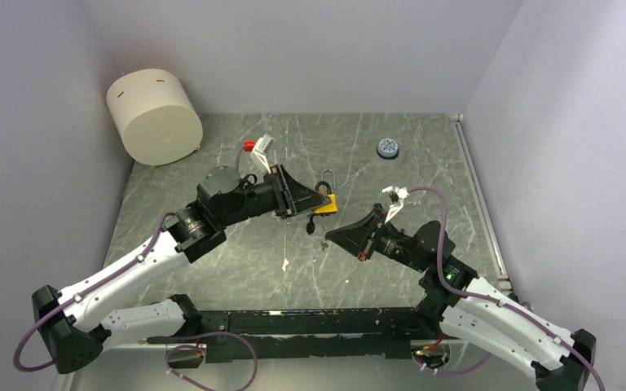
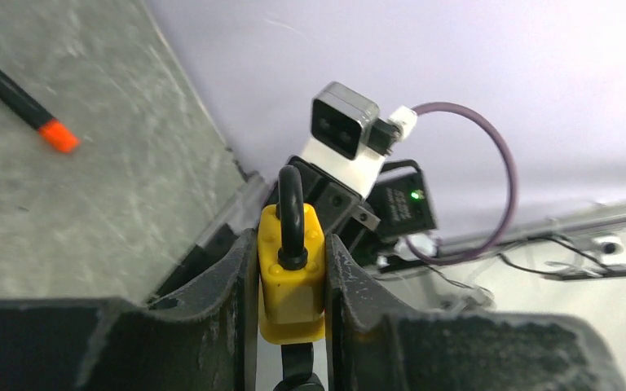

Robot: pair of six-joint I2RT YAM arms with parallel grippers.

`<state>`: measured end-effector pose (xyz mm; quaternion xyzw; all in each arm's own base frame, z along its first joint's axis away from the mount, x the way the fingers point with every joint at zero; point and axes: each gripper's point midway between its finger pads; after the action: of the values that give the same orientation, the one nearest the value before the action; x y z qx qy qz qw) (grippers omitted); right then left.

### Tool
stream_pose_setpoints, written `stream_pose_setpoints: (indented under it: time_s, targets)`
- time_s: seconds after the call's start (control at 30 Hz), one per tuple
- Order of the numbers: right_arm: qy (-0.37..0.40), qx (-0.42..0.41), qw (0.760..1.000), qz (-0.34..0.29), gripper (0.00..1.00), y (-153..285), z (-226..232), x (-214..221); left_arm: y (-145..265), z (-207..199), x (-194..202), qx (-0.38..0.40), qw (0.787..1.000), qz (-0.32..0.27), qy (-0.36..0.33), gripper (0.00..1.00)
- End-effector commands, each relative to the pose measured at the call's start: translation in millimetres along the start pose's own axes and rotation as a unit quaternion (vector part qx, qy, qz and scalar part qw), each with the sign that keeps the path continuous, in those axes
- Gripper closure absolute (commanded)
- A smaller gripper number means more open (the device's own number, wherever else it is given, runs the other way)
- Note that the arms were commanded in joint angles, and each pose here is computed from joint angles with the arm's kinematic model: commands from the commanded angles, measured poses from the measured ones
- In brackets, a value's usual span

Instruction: Unlock with the key

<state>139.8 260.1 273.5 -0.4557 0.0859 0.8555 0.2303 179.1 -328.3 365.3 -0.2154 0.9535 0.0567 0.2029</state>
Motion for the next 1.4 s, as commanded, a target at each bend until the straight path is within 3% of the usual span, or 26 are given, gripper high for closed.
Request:
stream_pose_setpoints:
  time_s: [0.0,0.2,0.43,0.93,1.37]
  targets:
    - [0.008,-0.106,0.993,-0.043,1.00,5,54,-37,9,-64,3,0.104,0.990,0.051,0.084,0.98]
    - [-0.008,-0.132,0.990,-0.059,1.00,15,67,-45,11,-78,3,0.158,0.965,0.102,0.184,0.98]
    - [-0.016,-0.158,0.984,-0.087,1.00,33,76,-49,2,-67,-1,0.167,0.953,0.109,0.227,0.97]
    - [-0.054,-0.123,0.980,-0.145,1.00,29,65,-72,6,-57,-3,0.163,0.954,0.089,0.235,0.97]
    - [-0.077,-0.102,0.981,-0.148,1.00,17,59,-79,8,-52,-5,0.154,0.958,0.074,0.230,0.97]
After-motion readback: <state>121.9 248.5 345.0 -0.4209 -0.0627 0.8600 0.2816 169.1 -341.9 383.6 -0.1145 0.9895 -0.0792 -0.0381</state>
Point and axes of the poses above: each gripper's point midway between its finger pads, its own y axis back along the fingers, its own z axis along the line the jaws close on, x = y × z, and after that the axes turned 7 degrees about y, right-handed
